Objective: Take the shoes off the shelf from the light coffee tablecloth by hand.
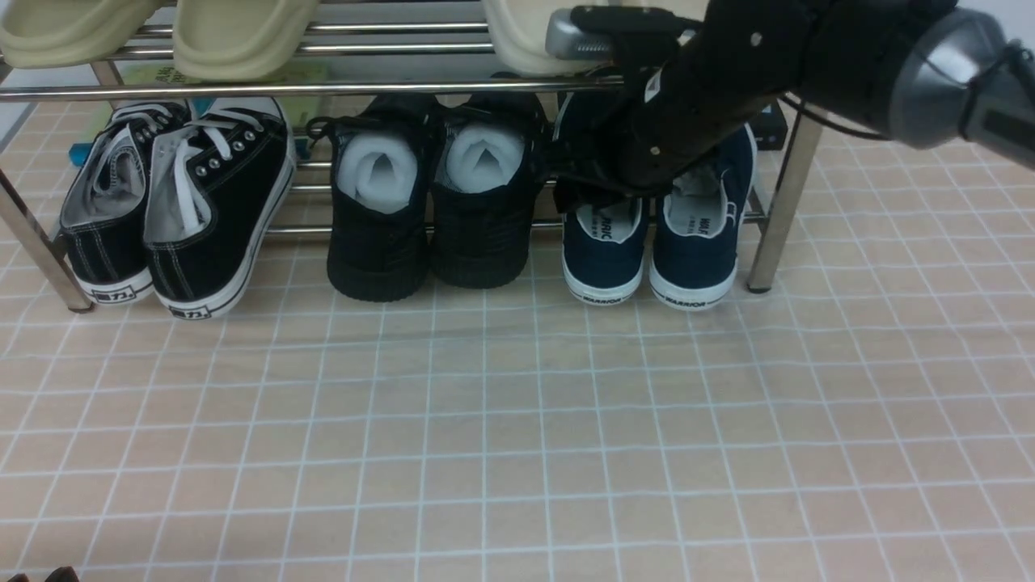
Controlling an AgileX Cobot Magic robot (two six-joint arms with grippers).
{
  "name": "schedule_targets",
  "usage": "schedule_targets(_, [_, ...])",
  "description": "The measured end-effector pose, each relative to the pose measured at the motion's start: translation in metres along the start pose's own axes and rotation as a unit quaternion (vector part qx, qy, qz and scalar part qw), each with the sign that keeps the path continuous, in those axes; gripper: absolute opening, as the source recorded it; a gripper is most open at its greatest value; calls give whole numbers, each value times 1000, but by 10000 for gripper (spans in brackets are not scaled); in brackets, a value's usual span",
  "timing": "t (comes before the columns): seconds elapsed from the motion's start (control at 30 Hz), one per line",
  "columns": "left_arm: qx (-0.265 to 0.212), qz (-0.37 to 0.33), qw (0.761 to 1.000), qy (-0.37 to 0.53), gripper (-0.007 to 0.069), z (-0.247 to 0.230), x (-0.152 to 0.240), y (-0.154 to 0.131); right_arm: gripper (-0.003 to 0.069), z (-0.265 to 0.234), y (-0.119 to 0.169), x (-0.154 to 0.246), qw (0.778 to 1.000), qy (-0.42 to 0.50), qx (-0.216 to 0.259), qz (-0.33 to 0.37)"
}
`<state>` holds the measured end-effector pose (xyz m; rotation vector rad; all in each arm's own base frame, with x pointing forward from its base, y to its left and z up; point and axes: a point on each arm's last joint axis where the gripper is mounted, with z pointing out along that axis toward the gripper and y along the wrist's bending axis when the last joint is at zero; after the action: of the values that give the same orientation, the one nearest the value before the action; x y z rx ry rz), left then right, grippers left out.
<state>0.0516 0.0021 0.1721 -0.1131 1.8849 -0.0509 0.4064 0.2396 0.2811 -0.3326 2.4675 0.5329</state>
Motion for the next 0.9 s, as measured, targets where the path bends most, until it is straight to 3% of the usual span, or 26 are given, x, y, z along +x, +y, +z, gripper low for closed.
schedule_targets(0.47, [0, 0, 1000, 0, 239, 0, 0, 0, 274, 27, -8, 3, 1000, -16, 11, -4])
schedule_targets(0.73, [0, 0, 1000, 0, 239, 0, 0, 0, 51, 30, -9, 4, 1000, -10, 13, -6])
schedule_targets(0.9, [0, 0, 1000, 0, 239, 0, 0, 0, 52, 24, -8, 3, 1000, -8, 14, -9])
